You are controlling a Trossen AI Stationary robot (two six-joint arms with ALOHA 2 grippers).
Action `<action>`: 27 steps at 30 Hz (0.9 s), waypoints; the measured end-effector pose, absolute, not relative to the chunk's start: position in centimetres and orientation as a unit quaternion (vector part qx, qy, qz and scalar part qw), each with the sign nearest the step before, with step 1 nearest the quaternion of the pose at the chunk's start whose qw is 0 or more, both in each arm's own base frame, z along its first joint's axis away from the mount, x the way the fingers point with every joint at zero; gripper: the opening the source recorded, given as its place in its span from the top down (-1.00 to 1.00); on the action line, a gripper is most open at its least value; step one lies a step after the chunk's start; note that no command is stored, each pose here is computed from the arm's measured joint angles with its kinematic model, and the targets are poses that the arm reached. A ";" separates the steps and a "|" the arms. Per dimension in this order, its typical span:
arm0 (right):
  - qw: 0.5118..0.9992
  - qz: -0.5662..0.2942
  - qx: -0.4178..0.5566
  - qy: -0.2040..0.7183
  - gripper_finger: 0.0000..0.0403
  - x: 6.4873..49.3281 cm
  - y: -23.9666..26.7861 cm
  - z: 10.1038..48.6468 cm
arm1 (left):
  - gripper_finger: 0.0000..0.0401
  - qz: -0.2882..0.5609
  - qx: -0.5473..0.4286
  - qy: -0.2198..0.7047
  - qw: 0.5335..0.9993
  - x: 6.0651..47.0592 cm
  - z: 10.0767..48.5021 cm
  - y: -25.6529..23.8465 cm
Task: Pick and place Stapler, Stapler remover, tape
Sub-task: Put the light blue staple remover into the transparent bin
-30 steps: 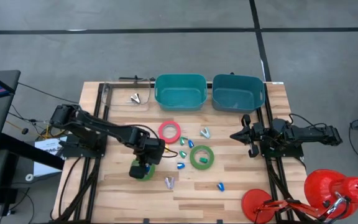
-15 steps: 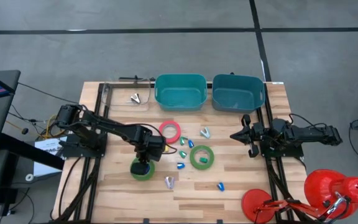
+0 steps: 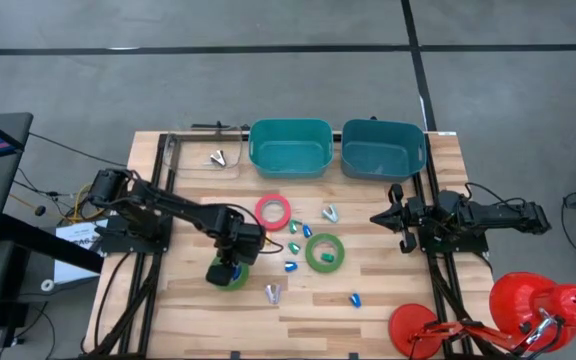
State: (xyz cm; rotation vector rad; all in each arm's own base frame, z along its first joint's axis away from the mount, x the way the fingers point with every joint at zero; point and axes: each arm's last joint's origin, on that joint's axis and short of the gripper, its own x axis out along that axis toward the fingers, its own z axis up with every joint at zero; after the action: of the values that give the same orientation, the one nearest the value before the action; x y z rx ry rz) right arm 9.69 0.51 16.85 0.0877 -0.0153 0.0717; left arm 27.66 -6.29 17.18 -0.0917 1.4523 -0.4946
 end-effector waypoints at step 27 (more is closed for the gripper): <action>0.998 0.036 0.044 -0.007 1.00 9.7 0.5 16.8 | 0.32 -0.237 -0.018 0.669 0.704 27.5 16.6 -6.7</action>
State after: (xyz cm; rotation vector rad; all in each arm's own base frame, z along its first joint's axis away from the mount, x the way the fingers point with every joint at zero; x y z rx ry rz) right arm 9.69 0.51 16.84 0.0877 -0.0150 0.0721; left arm 27.47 -6.73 16.59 -0.0392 1.4868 -0.5277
